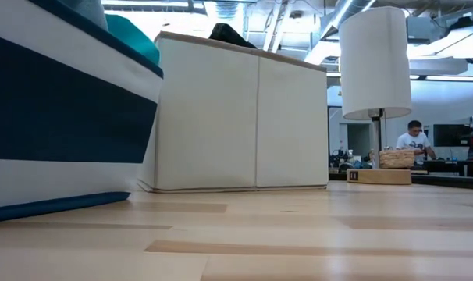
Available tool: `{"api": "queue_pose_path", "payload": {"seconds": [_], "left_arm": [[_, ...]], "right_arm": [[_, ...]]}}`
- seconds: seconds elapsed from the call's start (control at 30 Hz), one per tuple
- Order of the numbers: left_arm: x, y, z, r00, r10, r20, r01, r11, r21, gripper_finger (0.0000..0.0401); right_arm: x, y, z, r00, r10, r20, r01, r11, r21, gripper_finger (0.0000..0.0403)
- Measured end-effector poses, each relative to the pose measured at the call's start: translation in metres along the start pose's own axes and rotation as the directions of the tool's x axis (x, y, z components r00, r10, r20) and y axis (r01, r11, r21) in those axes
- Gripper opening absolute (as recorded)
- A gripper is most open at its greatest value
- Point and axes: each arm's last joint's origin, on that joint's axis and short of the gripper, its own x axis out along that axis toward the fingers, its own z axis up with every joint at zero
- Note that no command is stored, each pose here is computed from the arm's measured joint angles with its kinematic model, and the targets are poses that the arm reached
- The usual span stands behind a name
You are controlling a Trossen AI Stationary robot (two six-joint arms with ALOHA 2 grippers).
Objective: Sort clothes
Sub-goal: Put the light blue shorts into the blue-white laundry organizer
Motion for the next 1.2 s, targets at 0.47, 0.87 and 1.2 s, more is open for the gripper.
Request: {"api": "queue_pose_path", "payload": {"seconds": [0.47,0.87,1.2], "left_arm": [[-0.079,-0.031,-0.035,0.939,-0.241,0.247,0.197,0.962,0.189,0.0234],[-0.131,-0.043,-0.07,0.844,-0.459,0.278,0.371,0.874,0.315,0.0259],[-0.161,-0.044,-0.083,0.828,-0.447,0.337,0.372,0.889,0.266,0.0259]], "right_arm": [[0.0,0.0,-0.001,1.0,0.001,-0.009,-0.001,1.0,-0.005,0.0164],[0.0,0.001,-0.002,1.0,0.002,-0.015,-0.002,1.0,-0.016,0.0164],[0.0,0.001,-0.002,1.0,0.001,-0.015,-0.002,0.999,-0.035,0.0164]]}}
